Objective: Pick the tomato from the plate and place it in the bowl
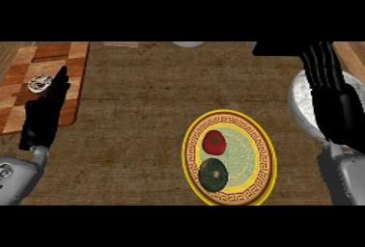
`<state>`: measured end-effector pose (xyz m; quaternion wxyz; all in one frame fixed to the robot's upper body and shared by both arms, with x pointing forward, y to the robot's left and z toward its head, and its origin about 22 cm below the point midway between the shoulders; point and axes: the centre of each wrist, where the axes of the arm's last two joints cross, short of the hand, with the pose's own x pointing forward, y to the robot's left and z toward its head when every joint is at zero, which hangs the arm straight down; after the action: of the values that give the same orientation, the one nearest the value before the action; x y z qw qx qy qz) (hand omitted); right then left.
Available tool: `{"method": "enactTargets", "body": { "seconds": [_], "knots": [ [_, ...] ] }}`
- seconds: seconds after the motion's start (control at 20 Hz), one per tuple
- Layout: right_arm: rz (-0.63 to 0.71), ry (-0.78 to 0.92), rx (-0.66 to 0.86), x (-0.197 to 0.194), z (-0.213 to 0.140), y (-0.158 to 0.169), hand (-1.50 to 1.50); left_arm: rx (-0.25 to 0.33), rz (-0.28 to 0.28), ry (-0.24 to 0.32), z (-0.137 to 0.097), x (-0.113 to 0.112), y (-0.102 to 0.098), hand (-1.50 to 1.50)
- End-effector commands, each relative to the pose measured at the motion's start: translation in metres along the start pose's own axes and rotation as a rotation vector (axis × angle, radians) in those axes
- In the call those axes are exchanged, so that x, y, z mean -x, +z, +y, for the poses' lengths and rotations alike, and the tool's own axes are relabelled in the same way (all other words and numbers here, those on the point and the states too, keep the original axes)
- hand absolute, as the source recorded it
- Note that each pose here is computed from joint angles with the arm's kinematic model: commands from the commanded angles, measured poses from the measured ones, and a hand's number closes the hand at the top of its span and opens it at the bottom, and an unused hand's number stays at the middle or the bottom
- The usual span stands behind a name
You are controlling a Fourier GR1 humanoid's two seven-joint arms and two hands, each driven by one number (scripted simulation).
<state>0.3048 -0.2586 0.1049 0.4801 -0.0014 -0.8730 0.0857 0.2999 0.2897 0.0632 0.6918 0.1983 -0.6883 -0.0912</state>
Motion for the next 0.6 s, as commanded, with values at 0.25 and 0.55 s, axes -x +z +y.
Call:
{"method": "enactTargets", "body": {
  "seconds": [0.25,0.55],
  "knots": [
    [0.661,0.094,-0.041,0.052,0.104,0.067,1.5,0.122,-0.09,0.219,-0.049,-0.013,0.019,0.0],
    [0.387,0.285,0.505,0.041,0.112,0.09,-1.5,0.16,-0.019,0.284,-0.067,0.001,0.033,0.0]
  ]
}}
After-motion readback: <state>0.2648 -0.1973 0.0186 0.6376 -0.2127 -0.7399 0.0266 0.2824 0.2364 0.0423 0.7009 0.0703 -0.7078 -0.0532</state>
